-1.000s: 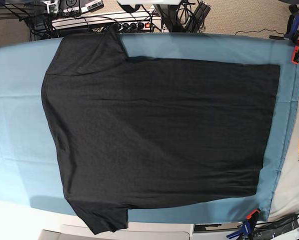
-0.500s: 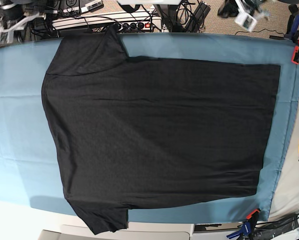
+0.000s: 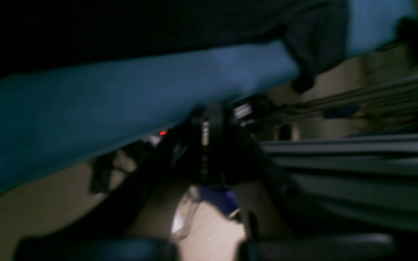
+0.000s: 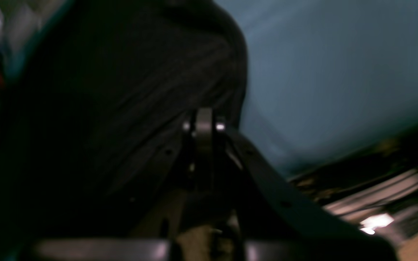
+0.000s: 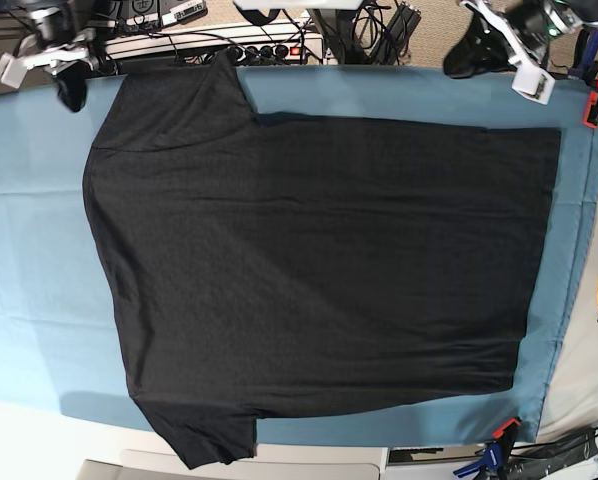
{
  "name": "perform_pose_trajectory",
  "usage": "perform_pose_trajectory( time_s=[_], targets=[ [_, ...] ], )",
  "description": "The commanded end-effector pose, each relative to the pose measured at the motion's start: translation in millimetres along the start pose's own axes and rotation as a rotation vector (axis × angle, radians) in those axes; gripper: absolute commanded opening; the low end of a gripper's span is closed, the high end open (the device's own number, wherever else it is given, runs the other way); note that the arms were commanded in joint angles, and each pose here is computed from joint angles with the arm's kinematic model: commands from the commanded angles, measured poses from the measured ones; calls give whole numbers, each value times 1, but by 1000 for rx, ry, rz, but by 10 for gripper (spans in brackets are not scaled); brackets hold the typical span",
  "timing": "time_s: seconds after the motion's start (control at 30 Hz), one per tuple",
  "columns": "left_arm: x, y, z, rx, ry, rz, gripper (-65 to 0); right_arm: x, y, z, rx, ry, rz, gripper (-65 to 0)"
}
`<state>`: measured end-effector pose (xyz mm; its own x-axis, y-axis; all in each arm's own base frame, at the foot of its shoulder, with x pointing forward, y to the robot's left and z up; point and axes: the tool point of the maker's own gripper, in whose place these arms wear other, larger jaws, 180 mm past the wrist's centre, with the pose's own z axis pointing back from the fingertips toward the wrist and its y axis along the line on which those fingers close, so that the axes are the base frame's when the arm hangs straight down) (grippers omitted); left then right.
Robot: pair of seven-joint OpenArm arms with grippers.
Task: Fold the T-shirt properly
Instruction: 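Move both grippers down toward the shirt's shoulder corners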
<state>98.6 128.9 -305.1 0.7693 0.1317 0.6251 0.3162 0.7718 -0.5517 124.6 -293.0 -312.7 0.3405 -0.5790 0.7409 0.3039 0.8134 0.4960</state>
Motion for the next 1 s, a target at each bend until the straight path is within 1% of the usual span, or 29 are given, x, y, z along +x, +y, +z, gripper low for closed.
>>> perform_pose_trajectory(
  time_s=[0.0,0.1,0.13,0.2,0.27,0.3,0.4,0.53,0.63,0.73,0.87,0.97],
  targets=[
    [7,-5,3,-20,-28,6,-607,12,4,2,32,-42,-15,-637],
    [10,-3,2,-8,-37,-7,-607,11,-1,2,25,-43,-37,-637],
    [11,2,1,16,-41,-15,-607,12,-1,3,22,-48,-46,-637],
    [18,21,-1,120,-75,23,-607,14,-2,3,18,-56,-57,-637],
    [24,39,-3,224,-107,48,-607,16,-7,1,-12,-66,-81,-637],
    [28,44,-3,255,-126,51,-607,17,-11,0,-31,-74,-97,-637],
    [37,49,-7,288,-177,58,-607,19,-23,0,-100,-88,-144,-637],
    [48,59,-9,349,-233,74,-607,22,-30,-3,-143,-103,-164,-637],
    [50,63,-10,369,-248,67,-607,26,-28,-7,-136,-118,-162,-637],
    [51,79,-13,406,-250,53,-607,32,-27,-12,-136,-139,-139,-637],
    [44,114,-15,462,-249,108,-607,44,-27,-15,-131,-146,-85,-637],
    [48,141,-9,492,-280,163,-608,53,-28,-17,-127,-145,-44,-637]
  ],
)
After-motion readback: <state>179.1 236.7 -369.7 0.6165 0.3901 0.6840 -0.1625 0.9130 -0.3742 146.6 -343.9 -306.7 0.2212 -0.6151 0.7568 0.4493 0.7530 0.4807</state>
